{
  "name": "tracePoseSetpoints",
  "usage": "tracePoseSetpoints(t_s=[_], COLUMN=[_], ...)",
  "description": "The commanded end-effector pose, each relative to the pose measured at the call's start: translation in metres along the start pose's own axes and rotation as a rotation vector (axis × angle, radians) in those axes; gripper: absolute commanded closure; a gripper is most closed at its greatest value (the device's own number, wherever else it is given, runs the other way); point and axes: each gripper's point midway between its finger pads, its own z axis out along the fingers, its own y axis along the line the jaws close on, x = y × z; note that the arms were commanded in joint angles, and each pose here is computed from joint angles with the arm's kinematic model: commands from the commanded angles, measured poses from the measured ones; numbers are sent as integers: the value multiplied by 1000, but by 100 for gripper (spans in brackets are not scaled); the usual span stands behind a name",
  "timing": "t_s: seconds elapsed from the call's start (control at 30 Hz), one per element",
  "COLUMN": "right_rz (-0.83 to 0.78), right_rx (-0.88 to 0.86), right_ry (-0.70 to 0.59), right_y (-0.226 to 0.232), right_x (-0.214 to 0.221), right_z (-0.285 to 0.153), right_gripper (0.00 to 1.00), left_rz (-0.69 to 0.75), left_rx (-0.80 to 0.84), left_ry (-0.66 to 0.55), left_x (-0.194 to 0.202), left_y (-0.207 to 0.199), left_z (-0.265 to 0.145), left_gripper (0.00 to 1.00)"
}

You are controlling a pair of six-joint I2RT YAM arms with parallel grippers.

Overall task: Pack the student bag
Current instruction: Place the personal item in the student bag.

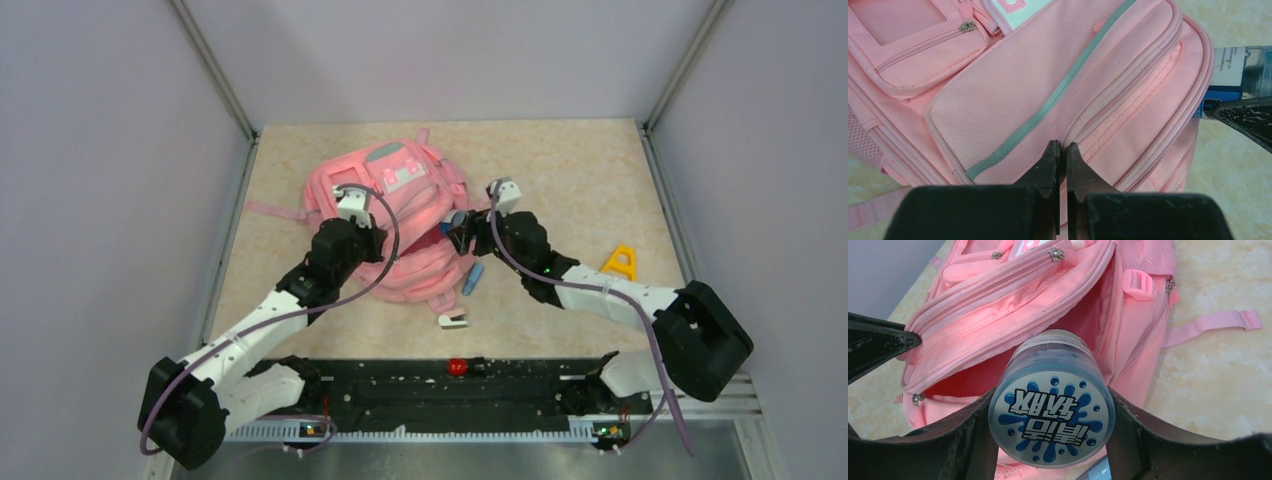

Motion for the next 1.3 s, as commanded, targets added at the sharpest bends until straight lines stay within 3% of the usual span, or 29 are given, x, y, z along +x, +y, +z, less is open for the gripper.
tracePoseSetpoints(t_s=[0.0,0.2,0.47,0.73,0.83,0.9,0.97,1.03,1.27], right_rz=[17,50,26,-27,-41,-63,-79,-92,-156], right_rx=[-96,-203,-228,-301,-316,-302,-279,-262,-233], right_ry=[-256,-411,-355,-330,-297,-270,-253,-242,-183], right_y=[24,43,39,53,57,54,48,43,34], right_x=[-62,-84,-29,-11,-4,3,10,15,22], right_z=[11,19,64,112,129,135,135,129,99], right_gripper=[100,100,100,99,85,68,44,31,18], left_rz=[-37,-36,-37,-38,-36,-35,-38,-45,-57], left_rx=[28,38,46,54,44,38,31,24,7], left_ry=[-176,-172,-182,-170,-164,-161,-160,-155,-137], left_x=[-58,-59,-66,-66,-65,-64,-63,-62,-59], left_y=[-9,-11,-12,-13,-12,-10,-8,-7,-5], left_z=[-9,-8,-8,-6,-5,-4,-3,-2,3], left_gripper=[100,100,100,100,100,100,100,100,100])
